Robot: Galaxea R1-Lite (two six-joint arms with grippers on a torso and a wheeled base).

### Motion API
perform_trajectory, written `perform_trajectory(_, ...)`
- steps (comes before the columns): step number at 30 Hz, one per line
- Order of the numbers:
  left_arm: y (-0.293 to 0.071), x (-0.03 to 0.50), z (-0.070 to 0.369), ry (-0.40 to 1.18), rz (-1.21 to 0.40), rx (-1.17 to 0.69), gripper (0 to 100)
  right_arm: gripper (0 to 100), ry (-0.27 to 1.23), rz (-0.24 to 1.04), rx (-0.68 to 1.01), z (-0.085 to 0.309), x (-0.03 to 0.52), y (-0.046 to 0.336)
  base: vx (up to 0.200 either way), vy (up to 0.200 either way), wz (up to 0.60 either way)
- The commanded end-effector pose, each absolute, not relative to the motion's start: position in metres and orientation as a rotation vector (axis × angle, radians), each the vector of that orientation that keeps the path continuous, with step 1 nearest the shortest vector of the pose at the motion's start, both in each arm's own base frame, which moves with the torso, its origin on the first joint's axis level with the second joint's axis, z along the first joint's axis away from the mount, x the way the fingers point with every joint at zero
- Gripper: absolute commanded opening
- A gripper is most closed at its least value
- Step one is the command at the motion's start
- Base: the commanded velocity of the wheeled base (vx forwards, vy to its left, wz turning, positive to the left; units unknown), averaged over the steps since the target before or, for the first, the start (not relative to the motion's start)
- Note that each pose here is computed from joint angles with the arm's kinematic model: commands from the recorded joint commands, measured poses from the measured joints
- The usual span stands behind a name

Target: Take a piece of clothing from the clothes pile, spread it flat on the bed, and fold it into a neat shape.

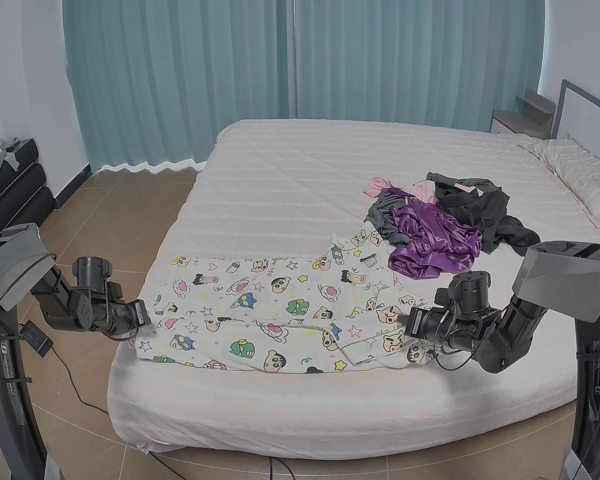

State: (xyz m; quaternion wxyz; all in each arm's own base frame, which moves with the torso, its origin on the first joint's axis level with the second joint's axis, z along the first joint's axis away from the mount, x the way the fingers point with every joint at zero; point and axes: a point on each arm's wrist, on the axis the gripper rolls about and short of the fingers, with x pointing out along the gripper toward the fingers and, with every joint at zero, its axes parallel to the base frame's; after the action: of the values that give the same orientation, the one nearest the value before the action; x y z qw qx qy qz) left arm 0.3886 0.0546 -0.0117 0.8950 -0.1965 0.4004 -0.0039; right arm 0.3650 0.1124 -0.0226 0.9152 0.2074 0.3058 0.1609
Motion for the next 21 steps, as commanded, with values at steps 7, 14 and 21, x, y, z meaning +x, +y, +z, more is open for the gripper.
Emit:
perform_trajectory(7, 0.054, 0.396, -0.018, 0.83, -0.007, -0.417, 0, 0, 0.616, 0.318, 0.424, -0.027, 0.372, 0.115, 0.0, 0.0, 0.0)
perform_trajectory(14, 0.048, 0.406, -0.016, 0.783, 0.008, -0.496, 0, 0, 0.623, 0.295, 0.422, -0.031, 0.372, 0.112, 0.0, 0.0, 0.0)
perform_trajectory(21, 0.046, 0.413, -0.018, 0.745, 0.005, -0.512, 0, 0, 0.63, 0.29, 0.422, -0.035, 0.372, 0.112, 0.0, 0.0, 0.0)
